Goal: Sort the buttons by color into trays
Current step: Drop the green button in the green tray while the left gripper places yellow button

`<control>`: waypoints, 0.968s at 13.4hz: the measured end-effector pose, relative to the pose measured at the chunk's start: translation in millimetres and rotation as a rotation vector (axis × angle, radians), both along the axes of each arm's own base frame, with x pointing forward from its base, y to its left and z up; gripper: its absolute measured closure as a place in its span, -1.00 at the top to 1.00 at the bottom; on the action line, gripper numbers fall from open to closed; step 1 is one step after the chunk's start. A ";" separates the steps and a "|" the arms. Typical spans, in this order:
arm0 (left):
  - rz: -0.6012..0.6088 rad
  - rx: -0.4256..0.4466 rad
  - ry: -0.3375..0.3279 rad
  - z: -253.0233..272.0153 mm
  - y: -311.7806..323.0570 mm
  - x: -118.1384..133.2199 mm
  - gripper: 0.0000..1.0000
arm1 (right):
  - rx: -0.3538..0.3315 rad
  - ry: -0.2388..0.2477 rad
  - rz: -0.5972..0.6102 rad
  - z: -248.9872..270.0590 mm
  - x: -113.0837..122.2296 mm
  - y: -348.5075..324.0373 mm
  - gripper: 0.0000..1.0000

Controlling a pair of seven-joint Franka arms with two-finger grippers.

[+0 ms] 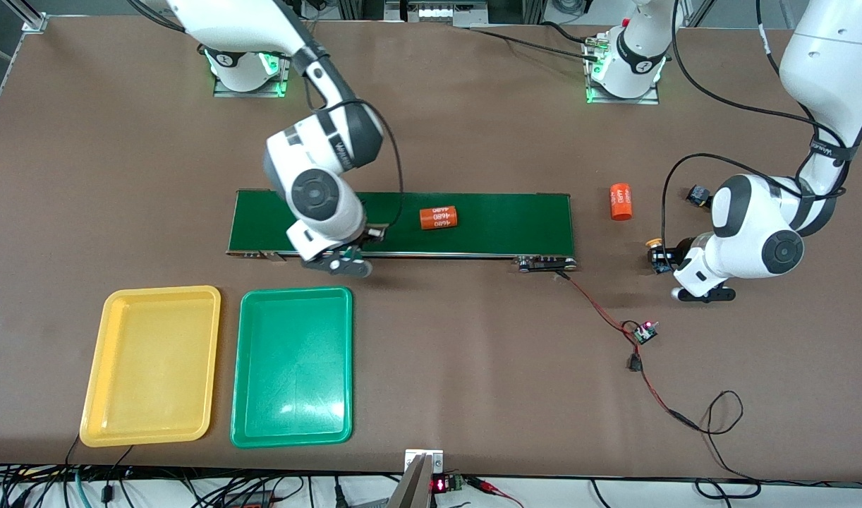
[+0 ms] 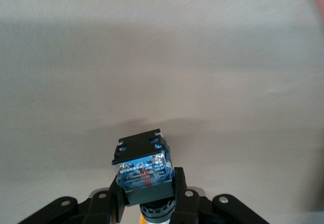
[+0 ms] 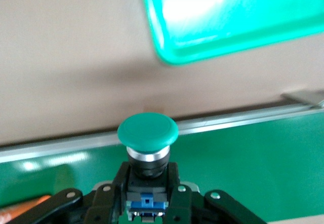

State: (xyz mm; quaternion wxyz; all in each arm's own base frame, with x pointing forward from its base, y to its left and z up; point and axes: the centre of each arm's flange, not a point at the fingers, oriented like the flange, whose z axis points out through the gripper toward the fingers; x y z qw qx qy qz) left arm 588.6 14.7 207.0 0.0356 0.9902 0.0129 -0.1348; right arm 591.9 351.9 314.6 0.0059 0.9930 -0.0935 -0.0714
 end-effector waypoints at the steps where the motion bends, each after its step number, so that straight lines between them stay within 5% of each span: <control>1: -0.024 0.006 -0.008 13.9 -17.6 4.6 -0.20 | 0.010 -0.018 -0.019 6.0 17.2 -22.2 -0.33; 4: -0.128 0.019 -0.011 45.8 -106.4 5.3 -0.20 | 0.037 -0.065 -0.022 9.5 61.9 -83.4 -0.33; 9: -0.154 -0.041 0.004 73.4 -272.7 -42.9 -0.20 | 0.033 -0.054 0.038 -37.8 93.1 -111.9 -0.33; 13: -0.134 -0.040 0.015 60.5 -316.3 -70.6 -0.20 | 0.040 -0.062 0.127 -68.3 119.0 -130.2 -0.33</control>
